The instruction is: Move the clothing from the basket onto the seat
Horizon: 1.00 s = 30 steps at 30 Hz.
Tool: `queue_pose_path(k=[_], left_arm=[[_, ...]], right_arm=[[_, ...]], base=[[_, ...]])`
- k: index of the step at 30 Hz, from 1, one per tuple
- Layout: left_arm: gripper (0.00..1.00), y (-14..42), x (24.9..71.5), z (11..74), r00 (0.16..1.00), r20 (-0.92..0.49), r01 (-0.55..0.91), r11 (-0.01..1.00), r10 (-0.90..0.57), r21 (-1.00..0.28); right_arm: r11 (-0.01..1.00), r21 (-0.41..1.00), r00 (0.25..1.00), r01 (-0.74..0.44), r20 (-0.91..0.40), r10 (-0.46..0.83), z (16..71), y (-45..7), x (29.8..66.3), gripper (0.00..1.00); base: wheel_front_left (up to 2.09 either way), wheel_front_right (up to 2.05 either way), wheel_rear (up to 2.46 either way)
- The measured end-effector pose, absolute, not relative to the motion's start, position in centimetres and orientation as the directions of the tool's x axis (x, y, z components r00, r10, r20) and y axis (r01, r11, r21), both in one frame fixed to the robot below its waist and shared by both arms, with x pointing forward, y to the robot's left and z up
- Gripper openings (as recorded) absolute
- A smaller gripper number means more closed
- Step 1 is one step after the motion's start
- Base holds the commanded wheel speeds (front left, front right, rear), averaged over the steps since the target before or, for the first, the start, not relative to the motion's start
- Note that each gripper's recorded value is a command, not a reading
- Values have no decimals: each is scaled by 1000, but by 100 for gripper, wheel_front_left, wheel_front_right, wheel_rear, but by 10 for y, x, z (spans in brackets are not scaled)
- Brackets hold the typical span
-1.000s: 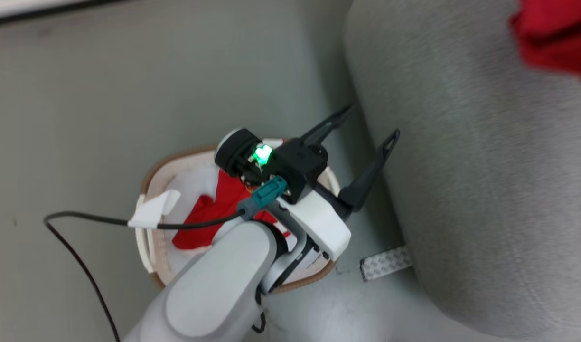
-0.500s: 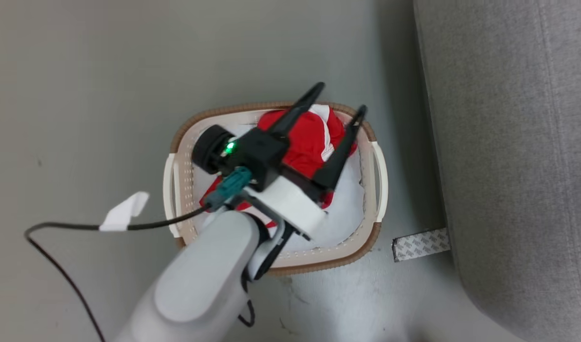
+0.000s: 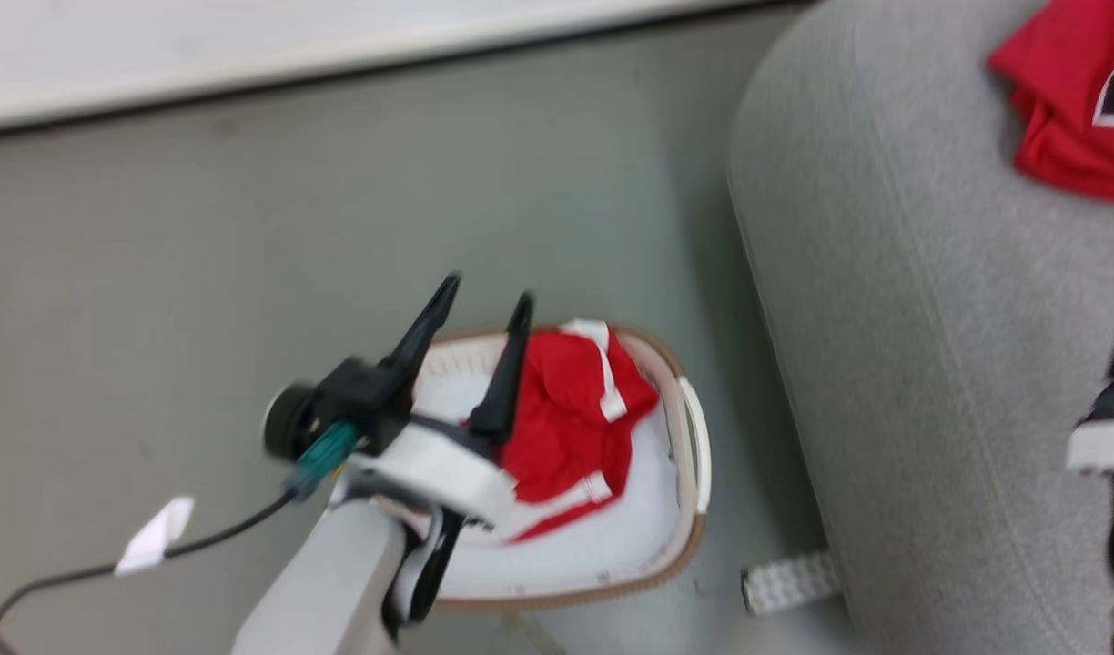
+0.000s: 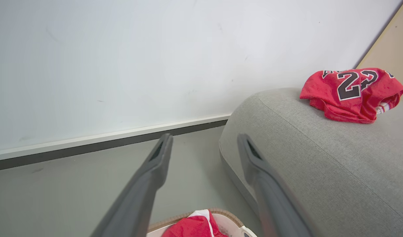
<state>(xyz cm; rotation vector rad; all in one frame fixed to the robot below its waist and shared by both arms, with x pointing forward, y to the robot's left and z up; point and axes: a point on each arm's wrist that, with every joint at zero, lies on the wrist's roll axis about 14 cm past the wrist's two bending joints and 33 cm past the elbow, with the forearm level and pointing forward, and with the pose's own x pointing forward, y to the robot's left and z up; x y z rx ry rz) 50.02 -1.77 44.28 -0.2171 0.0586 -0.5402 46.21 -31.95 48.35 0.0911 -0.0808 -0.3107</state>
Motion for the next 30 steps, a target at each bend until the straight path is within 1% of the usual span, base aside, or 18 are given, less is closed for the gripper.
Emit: queue_pose_path(k=[4, 6, 11, 16, 20, 24, 30], left_arm=[[100, 16, 487, 471, 908, 38, 415, 885, -417, -213], [100, 37, 475, 480, 932, 46, 360, 908, -359, -214], [100, 87, 441, 490, 970, 44, 244, 955, -240, -169], [100, 127, 406, 498, 989, 53, 143, 980, -137, -140], [100, 146, 378, 507, 994, 77, 90, 987, -80, -134], [100, 159, 359, 514, 994, 103, 57, 990, -44, -126], [100, 161, 352, 522, 990, 132, 64, 990, -48, -127]], right_arm=[[968, 103, 967, 228, 90, -237, 498, -290, 445, 100], [984, 57, 981, 170, 90, -175, 502, -271, 437, 100], [995, 43, 991, 89, 99, -93, 509, -239, 419, 100], [1000, 28, 996, 5, 86, -7, 506, -207, 401, 100], [999, 27, 996, -29, 86, 27, 507, -194, 383, 100], [996, 59, 993, -64, 107, 58, 514, -181, 373, 100], [995, 77, 990, -68, 126, 58, 520, -180, 368, 100]], base=[[0, 0, 0], [0, 0, 0], [0, 0, 0], [0, 0, 0], [0, 0, 0], [0, 0, 0], [0, 0, 0]])
